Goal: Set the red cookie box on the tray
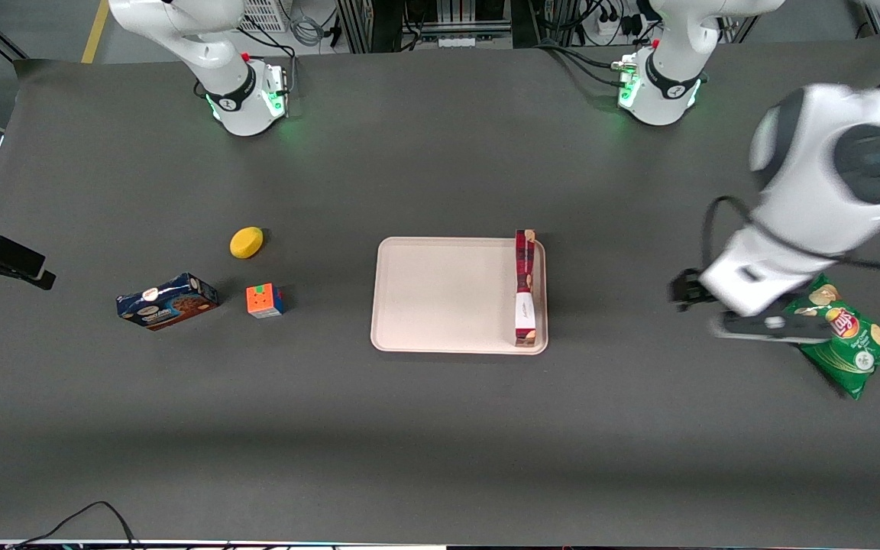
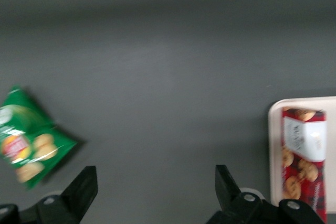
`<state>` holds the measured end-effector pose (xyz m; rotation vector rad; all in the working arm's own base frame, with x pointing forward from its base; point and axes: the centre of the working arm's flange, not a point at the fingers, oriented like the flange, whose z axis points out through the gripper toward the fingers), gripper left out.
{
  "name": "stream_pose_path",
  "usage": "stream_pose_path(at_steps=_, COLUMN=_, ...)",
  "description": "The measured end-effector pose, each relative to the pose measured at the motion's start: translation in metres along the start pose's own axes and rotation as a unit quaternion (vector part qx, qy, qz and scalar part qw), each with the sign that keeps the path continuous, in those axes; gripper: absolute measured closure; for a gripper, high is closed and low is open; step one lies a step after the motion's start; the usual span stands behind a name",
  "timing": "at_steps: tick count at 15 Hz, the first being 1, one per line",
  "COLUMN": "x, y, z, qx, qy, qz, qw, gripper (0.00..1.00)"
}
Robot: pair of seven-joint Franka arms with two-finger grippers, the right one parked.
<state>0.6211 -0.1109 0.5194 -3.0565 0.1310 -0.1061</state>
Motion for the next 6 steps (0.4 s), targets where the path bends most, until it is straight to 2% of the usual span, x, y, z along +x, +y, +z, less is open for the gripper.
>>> stream_pose_path(at_steps=3, x=-0.019, y=-0.094, z=-0.049, qx=-0.004, qy=0.005, qz=-0.006, qw=1.0, gripper=0.0)
stream_pose_path(at_steps=6, x=-0.042, y=-0.136, z=-0.071, qx=-0.042, qy=-0.005, qz=-0.026, qw=0.9988, gripper=0.0)
